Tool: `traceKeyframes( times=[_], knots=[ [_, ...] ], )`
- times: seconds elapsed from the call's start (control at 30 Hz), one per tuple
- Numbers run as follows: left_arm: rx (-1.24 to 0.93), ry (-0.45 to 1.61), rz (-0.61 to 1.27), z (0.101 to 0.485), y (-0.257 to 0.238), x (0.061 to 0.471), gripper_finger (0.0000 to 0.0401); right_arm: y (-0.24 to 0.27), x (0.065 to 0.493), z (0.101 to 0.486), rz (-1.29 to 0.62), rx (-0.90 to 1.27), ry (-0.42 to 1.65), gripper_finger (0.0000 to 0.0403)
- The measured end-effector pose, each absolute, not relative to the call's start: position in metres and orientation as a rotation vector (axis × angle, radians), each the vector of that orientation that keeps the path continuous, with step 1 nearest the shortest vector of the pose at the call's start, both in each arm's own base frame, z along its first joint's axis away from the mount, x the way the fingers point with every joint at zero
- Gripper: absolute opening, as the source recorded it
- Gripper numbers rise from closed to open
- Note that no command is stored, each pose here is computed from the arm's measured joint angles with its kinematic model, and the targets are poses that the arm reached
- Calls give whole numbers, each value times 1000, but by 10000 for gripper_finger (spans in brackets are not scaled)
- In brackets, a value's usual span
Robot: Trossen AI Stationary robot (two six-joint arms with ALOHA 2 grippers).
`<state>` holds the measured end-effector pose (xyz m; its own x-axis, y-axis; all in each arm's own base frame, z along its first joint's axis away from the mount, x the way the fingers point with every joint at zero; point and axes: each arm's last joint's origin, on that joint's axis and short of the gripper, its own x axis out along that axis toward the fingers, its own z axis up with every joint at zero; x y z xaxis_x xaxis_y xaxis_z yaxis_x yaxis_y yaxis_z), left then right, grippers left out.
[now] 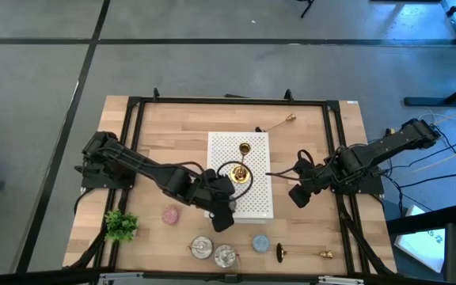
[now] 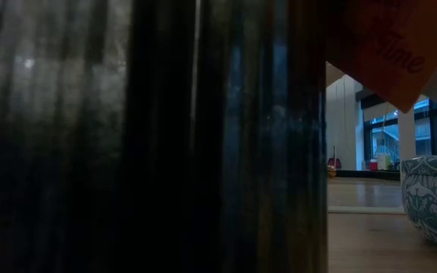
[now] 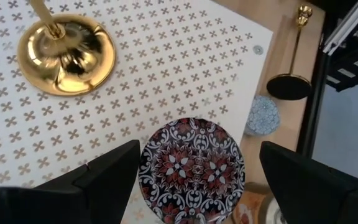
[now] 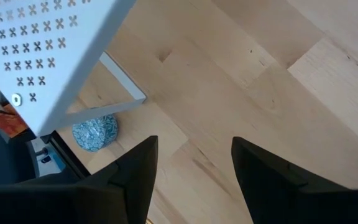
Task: Pick & Place candle stick holders
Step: Put the red patterned scented candle on the shelf
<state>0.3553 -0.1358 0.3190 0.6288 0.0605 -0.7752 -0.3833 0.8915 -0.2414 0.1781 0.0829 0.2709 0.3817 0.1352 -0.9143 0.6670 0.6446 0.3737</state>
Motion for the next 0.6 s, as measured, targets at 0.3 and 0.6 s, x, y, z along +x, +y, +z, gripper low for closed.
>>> traceKeyframes(
  times=[0.3, 0.6],
  knots=[
    [-442, 820, 293, 340, -131, 337, 327, 82, 177, 271, -402, 832, 1162, 209],
    [-430, 943, 345, 331, -168, 302, 285, 85, 175, 270, -393, 820, 1182, 209]
  ],
)
